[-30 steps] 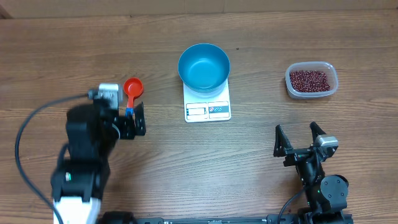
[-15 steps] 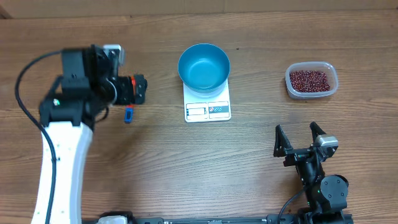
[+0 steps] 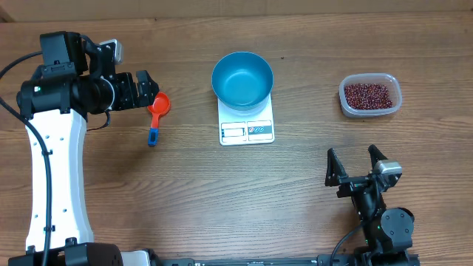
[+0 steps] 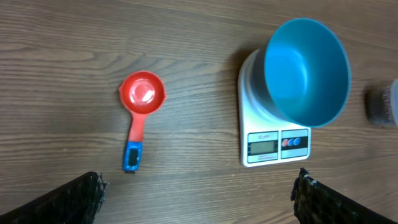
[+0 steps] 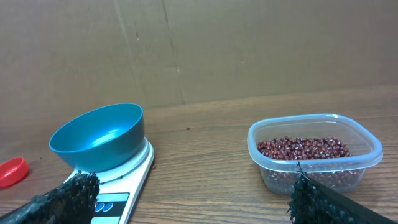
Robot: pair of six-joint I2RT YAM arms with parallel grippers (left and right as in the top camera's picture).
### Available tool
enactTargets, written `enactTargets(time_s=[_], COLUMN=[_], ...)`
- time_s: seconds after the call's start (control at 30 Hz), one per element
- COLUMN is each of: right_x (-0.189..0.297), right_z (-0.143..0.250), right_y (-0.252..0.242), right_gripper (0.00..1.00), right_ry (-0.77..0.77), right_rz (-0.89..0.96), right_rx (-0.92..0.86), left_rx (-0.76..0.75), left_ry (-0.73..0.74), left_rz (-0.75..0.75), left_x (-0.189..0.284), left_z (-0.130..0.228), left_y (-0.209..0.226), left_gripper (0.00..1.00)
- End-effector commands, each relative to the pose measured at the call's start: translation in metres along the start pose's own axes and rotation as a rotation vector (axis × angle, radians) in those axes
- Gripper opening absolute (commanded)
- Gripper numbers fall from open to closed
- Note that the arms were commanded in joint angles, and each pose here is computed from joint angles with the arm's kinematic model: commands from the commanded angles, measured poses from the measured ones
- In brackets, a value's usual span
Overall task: Scoop item into bowl and weigh 150g on scale
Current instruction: 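Move the left gripper forward above the red measuring cup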
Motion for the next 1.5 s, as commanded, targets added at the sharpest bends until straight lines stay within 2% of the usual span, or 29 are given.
enactTargets(time_s=[0.0,0.33,0.9,1.47], right_x=[-0.001,-0.001,-0.001,-0.001], right_z=[0.003,0.003,0.003,0.003], right_y=[0.000,0.000,0.000,0.000], right_gripper=[1.00,1.00,1.00,1.00], right_ry=[0.003,0.003,0.003,0.003], right_rz=[-0.008,-0.008,-0.008,-0.008], right_rx=[-0.002,-0.002,-0.002,-0.002], left_rx=[-0.025,-0.033,0.051,0.159], left_ry=[-0.020,-0.044,-0.070,0.031], left_rz=[-0.033,-0.033,-0.031,-0.034], left_x=[0.006,0.006,0.000,-0.078], left_z=[-0.005,-0.009,-0.016,-0.029], left_y=[0.001,0.001,0.003,0.033], left_gripper=[1.00,1.00,0.99,1.00])
Point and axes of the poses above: each gripper's point midway between its finger pads, its own x axis back along the fingers, its own y axis along the line the jaws close on, z = x × y, the point moved 9 cm from there along x, back along the fingers, and after that the axes turned 1 degree about -x, right-handed, at the moved point
